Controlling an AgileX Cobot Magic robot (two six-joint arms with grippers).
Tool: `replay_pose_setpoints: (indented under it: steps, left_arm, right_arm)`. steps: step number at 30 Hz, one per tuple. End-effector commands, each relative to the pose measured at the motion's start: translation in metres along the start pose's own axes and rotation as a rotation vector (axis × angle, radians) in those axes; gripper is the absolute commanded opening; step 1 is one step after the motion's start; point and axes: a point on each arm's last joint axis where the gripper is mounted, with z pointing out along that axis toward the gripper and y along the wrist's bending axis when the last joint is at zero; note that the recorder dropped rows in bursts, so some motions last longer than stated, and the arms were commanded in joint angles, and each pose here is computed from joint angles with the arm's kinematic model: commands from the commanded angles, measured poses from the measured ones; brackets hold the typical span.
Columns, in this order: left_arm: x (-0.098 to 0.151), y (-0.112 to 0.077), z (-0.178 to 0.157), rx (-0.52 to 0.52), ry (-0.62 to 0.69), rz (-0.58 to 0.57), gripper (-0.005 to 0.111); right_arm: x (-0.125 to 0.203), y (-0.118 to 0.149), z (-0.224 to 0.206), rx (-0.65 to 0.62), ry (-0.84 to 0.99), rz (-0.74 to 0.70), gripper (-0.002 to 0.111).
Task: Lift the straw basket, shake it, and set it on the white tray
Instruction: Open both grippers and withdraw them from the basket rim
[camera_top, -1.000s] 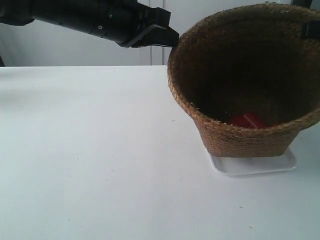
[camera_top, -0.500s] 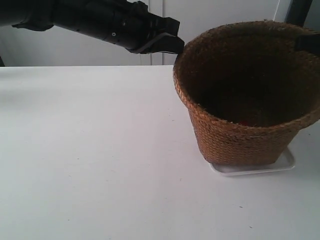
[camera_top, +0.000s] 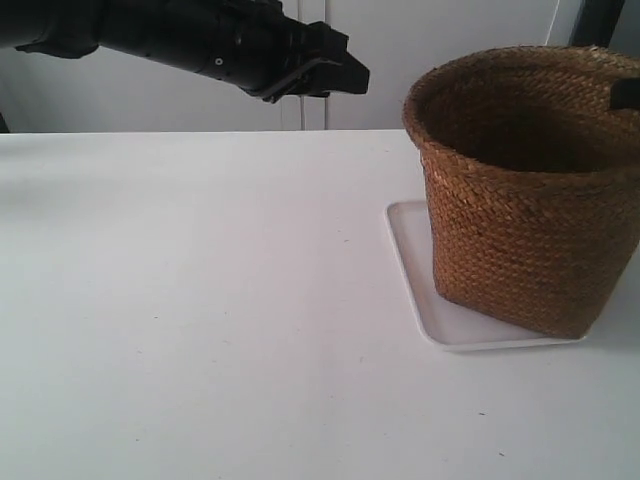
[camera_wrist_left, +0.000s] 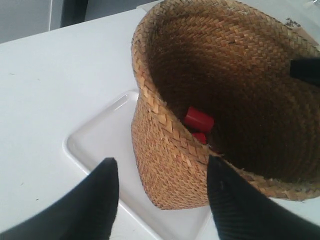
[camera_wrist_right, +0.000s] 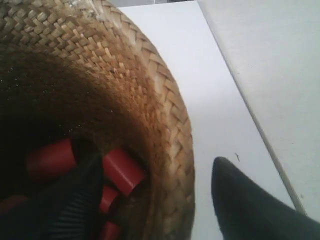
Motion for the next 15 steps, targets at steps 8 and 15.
replay_pose_setpoints:
  steps: [8, 15]
  left_arm:
    - [-0.0075, -0.0069, -0.0055, 0.028, -0.01, 0.018, 0.061]
    - [-0.0068, -0.0077, -0.0056, 0.037, -0.001, 0.03, 0.065]
  right_arm:
    - [-0.0046, 0.0013, -0.0017, -0.028, -0.038, 0.014, 0.073]
    - [-0.0061, 0.0016, -0.003, -0.035, -0.054, 0.022, 0.076]
